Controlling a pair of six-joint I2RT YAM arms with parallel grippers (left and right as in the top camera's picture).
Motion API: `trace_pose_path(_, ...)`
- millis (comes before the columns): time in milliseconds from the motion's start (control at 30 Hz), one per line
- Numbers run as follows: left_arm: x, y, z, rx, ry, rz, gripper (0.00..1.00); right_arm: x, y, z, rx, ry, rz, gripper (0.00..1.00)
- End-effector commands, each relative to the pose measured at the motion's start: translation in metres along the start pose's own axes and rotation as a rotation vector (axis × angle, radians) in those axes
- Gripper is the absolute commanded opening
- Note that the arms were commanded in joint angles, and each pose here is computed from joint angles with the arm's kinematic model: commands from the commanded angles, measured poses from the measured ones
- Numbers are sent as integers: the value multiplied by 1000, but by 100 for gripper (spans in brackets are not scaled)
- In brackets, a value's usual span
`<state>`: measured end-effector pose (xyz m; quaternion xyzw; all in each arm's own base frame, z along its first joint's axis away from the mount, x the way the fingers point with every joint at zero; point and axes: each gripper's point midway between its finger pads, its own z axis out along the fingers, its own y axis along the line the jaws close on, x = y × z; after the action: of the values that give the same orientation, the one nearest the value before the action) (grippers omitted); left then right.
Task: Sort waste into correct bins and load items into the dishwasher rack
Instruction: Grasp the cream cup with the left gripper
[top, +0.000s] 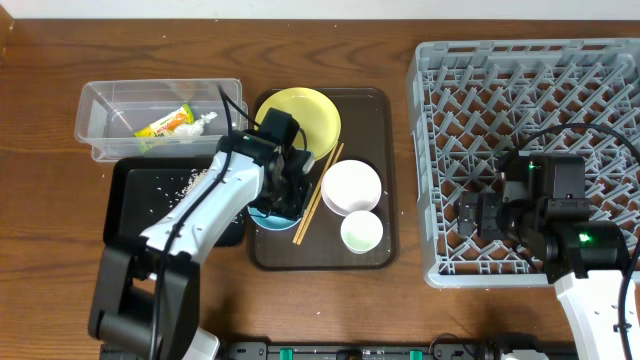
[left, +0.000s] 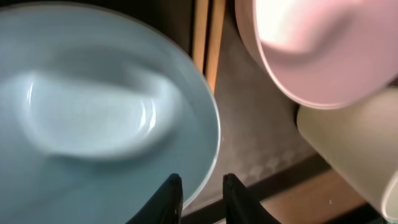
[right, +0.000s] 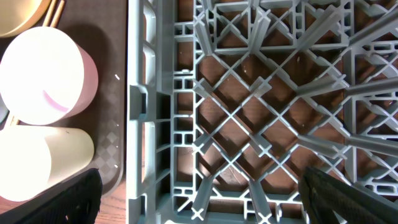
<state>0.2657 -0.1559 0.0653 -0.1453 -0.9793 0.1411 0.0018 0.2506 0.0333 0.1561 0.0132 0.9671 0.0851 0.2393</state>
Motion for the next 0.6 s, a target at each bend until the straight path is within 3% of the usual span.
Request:
trace_pose_path(0, -12, -18, -34, 53, -103, 28, 38, -7, 1, -5, -5, -22, 2, 99)
trace_pose_path(100, -11, -36, -50, 140, -141, 50, 50, -8, 1, -5, -5, -25, 1, 99)
trace_pose_path(200, -9, -50, -58, 207, -154, 66, 50, -7, 1, -5, -5, -24, 1, 99)
trace_pose_path(567, -2, -76, -36, 219, -89, 143, 50, -7, 1, -5, -5, -24, 1, 99)
